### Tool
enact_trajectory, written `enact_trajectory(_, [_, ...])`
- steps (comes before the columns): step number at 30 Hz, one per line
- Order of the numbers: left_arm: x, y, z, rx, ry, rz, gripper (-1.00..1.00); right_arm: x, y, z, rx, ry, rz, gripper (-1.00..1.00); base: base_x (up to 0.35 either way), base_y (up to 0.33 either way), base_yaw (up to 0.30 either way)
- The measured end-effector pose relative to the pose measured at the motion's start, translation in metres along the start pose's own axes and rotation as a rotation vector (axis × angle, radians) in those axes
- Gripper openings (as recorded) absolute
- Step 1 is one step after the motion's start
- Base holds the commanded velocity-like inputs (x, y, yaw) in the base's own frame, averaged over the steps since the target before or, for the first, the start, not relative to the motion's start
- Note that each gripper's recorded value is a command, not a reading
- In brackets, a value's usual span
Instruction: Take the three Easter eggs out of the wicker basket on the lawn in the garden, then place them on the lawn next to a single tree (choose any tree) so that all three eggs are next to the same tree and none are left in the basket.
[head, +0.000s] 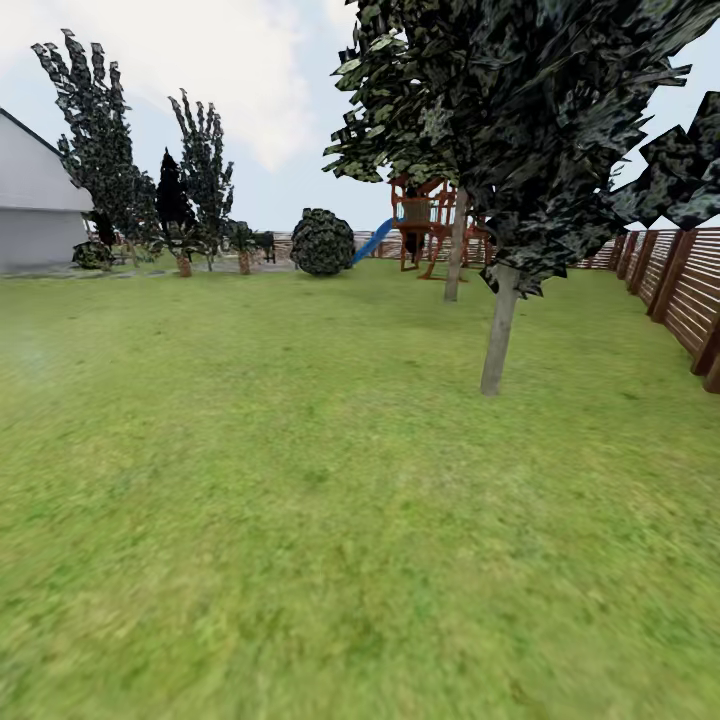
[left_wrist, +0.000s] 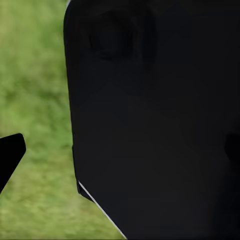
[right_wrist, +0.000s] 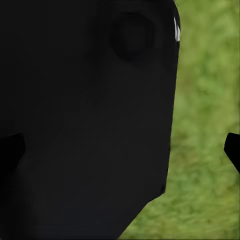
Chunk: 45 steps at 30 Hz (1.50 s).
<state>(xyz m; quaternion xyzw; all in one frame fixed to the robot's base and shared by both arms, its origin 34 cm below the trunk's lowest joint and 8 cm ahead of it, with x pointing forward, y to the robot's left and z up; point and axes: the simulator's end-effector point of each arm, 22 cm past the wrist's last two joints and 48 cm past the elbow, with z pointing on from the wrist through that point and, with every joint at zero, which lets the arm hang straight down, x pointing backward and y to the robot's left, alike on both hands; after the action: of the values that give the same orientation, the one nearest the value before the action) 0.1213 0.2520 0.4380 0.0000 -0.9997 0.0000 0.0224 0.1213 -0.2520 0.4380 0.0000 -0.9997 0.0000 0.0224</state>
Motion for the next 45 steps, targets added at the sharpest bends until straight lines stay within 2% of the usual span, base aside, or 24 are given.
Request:
enact_trajectory(4, [0.0,-0.015,0.0,0.027,-0.004,-0.01,1.0,-0.02,0.001,0.0,-0.004,-0.033,-0.011,1.0,0.0,0.0,0.0])
enact_trajectory(12, [-0.004,-0.025,0.0,0.04,-0.011,-0.011,1.0,-0.066,0.001,-0.003,-0.003,-0.124,-0.011,1.0,0.0,0.0,0.0])
enact_trajectory(17, [-0.013,-0.022,-0.001,0.037,-0.029,-0.01,1.0,-0.089,-0.002,-0.006,0.0,-0.166,-0.001,1.0,0.0,0.0,0.0])
enact_trajectory(36, [-0.013,-0.02,0.0,0.034,-0.03,-0.011,1.0,-0.089,0.002,-0.005,-0.004,-0.161,-0.01,1.0,0.0,0.0,0.003])
enact_trajectory(45, [-0.011,-0.02,0.0,0.034,-0.025,-0.012,1.0,-0.087,0.003,-0.005,-0.005,-0.158,-0.011,1.0,0.0,0.0,0.22])
